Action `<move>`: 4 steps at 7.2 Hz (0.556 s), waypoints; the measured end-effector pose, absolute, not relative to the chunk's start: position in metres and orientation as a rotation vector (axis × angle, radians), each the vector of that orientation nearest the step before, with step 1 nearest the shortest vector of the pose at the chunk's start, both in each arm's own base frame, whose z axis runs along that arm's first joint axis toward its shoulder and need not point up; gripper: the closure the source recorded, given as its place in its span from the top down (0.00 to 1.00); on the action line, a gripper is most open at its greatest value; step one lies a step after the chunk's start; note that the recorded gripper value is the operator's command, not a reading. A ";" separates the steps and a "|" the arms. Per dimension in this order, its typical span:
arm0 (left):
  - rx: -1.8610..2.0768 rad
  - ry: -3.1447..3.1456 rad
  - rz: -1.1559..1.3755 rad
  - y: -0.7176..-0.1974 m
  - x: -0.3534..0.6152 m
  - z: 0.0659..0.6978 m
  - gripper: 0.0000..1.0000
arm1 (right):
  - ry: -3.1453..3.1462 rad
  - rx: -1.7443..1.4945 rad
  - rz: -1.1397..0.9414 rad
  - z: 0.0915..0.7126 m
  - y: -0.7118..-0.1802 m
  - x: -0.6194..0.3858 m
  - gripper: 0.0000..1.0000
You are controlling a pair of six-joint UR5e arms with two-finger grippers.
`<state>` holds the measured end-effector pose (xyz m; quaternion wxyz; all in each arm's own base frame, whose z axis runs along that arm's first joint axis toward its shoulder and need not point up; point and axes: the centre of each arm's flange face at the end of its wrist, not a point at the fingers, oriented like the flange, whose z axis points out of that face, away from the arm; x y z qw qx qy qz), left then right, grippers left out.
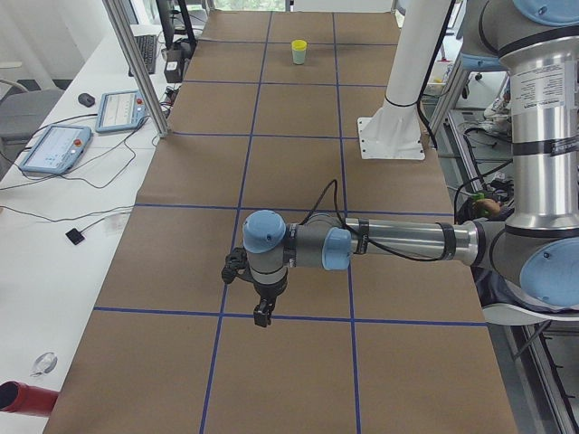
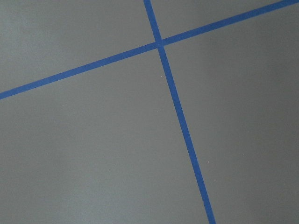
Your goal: Transfer and stack yellow cup on green cup
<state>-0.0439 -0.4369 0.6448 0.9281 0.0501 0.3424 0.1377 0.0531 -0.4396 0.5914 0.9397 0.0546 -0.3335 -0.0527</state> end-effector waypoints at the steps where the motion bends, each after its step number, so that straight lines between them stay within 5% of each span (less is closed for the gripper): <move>1: 0.100 0.702 0.279 -0.437 -0.044 0.645 1.00 | -0.677 0.100 -0.105 0.598 -0.439 0.053 1.00; 4: 0.102 0.745 0.195 -0.434 -0.059 0.642 1.00 | -0.677 0.081 -0.099 0.612 -0.438 0.053 1.00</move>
